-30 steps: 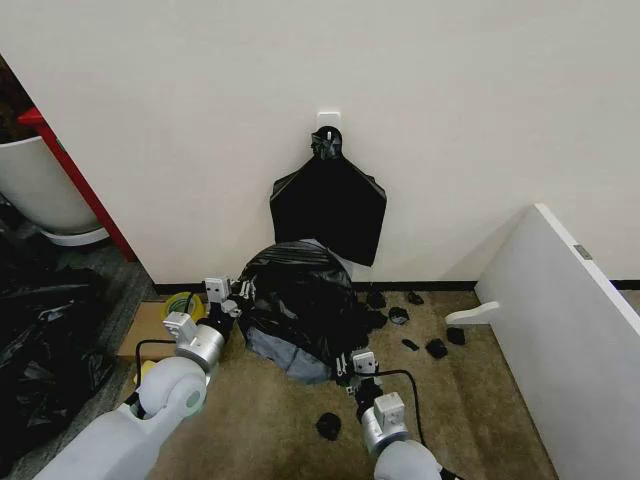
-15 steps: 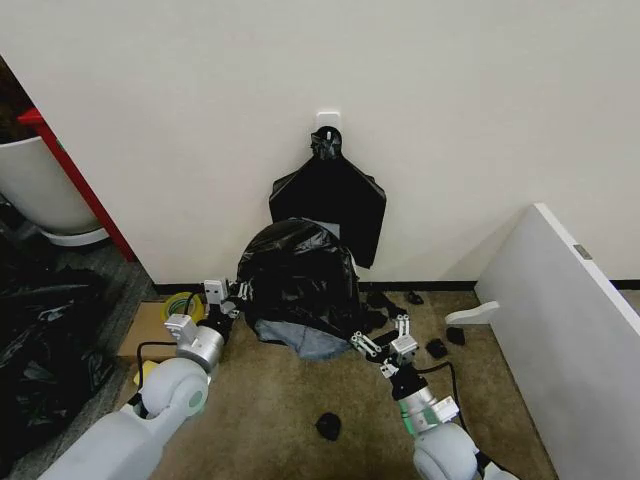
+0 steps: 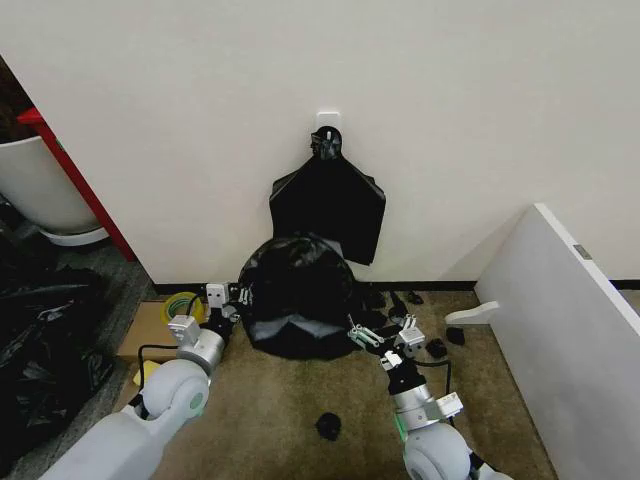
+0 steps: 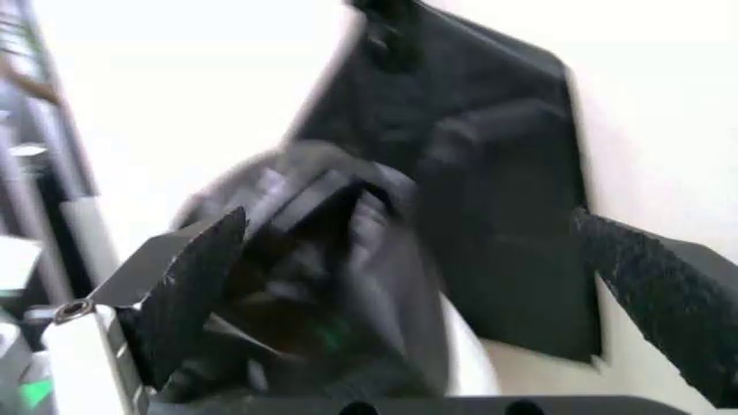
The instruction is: Place the garbage bag over the trash bin.
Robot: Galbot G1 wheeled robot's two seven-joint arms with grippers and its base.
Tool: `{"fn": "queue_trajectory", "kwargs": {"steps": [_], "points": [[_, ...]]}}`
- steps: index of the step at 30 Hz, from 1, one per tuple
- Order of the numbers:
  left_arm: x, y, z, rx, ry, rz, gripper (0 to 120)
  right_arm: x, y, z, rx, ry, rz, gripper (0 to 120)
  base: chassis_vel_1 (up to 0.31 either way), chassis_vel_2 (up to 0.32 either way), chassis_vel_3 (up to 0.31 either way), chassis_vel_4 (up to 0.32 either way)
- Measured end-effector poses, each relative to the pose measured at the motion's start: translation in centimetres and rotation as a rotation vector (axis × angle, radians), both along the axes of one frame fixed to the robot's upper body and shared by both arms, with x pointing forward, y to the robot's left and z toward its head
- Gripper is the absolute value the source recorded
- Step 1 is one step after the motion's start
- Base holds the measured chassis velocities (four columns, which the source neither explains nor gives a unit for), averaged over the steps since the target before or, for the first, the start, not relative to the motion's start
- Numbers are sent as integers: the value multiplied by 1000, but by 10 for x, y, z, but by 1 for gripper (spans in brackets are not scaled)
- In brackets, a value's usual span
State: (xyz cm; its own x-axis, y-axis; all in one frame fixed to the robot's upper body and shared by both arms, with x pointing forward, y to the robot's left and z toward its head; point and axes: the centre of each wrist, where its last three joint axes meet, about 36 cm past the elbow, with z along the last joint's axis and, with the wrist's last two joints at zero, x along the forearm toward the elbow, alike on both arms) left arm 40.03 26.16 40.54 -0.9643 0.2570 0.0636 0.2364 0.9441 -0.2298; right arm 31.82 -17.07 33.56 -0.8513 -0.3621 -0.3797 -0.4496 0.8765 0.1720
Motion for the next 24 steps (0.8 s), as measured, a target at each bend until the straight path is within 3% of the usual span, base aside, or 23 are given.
{"fn": "queue_trajectory", "kwargs": {"steps": [5,8,11,16,20,24], "points": [[-3,-7,-2,-2,45,21,1,3,-24,2,-170,-250,278,100,0,0,0,0],[-4,-9,-4,-1,50,21,1,1,-27,6,-239,-284,311,100,0,0,0,0],[-5,-11,-4,2,58,25,1,2,-38,7,-416,-334,339,100,0,0,0,0],[-6,-13,-1,3,58,25,1,5,-43,7,-558,-361,365,100,0,0,0,0],[-8,-14,-1,7,62,25,1,3,-32,7,-564,-335,367,97,0,0,0,0],[-11,-16,-1,9,64,26,1,3,-18,9,-565,-277,332,81,0,0,0,0]]}}
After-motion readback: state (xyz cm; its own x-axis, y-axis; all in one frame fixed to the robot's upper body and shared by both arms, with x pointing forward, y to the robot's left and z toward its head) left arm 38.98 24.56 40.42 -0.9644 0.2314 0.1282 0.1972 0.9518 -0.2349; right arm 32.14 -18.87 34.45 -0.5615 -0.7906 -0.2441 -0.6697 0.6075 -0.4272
